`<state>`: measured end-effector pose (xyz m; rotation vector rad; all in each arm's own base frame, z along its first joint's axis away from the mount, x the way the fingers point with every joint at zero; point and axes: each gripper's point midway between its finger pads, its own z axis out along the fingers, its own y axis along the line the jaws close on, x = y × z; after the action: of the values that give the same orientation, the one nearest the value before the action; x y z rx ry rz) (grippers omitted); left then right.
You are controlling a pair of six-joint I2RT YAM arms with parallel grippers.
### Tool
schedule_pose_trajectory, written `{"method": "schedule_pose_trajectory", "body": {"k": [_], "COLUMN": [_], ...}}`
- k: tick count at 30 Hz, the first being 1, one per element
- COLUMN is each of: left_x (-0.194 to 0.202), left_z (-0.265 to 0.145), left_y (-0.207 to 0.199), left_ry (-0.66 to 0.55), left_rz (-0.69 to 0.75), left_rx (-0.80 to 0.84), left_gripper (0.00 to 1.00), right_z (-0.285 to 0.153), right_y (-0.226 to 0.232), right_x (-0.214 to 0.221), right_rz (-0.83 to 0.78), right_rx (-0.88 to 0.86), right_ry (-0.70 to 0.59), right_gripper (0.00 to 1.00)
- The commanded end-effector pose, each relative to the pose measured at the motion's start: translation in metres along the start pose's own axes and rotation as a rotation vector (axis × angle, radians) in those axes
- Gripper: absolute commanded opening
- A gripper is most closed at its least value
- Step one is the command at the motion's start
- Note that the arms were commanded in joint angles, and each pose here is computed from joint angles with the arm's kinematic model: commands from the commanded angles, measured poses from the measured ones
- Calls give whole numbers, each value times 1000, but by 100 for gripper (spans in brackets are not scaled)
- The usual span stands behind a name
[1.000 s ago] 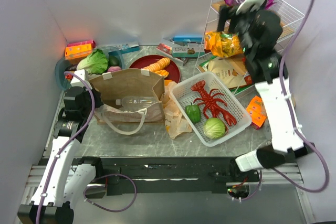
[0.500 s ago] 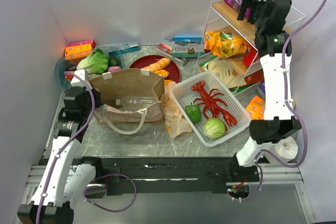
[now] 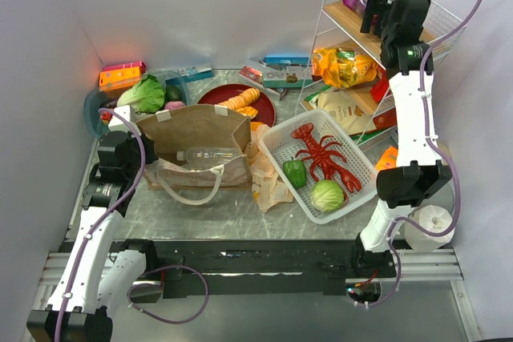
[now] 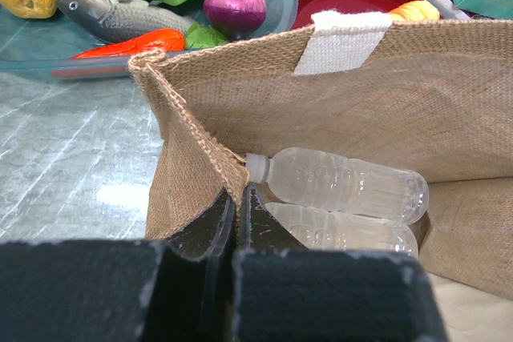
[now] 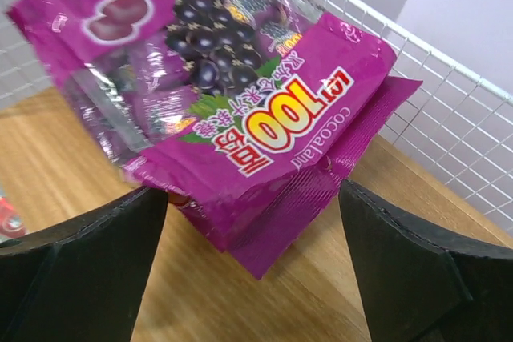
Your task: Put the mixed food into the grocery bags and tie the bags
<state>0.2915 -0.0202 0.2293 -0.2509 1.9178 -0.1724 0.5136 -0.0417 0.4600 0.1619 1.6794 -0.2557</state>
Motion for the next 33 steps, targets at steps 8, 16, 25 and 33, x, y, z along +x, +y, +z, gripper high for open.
{"method": "schedule_pose_trajectory", "body": {"k": [8, 16, 25, 33], "left_x": [-13, -14, -14, -14], "left_z": [2, 2, 1, 0], "left_y": [-4, -5, -5, -5], "left_ry": [-44, -47, -49, -52], "left_rz": [5, 5, 5, 3], "left_rx": [17, 24, 27, 28], "left_gripper": [1, 1, 1, 1], "right_z": [11, -36, -150, -219], "right_y": [-11, -5, 34, 75], "right_x": [-20, -67, -135, -143], "right_rz": [-36, 34, 55, -3], "right_rx": [44, -61, -331, -486], "right_ry": [-78, -239, -508, -593], "right_gripper": [45, 0, 0, 0]}}
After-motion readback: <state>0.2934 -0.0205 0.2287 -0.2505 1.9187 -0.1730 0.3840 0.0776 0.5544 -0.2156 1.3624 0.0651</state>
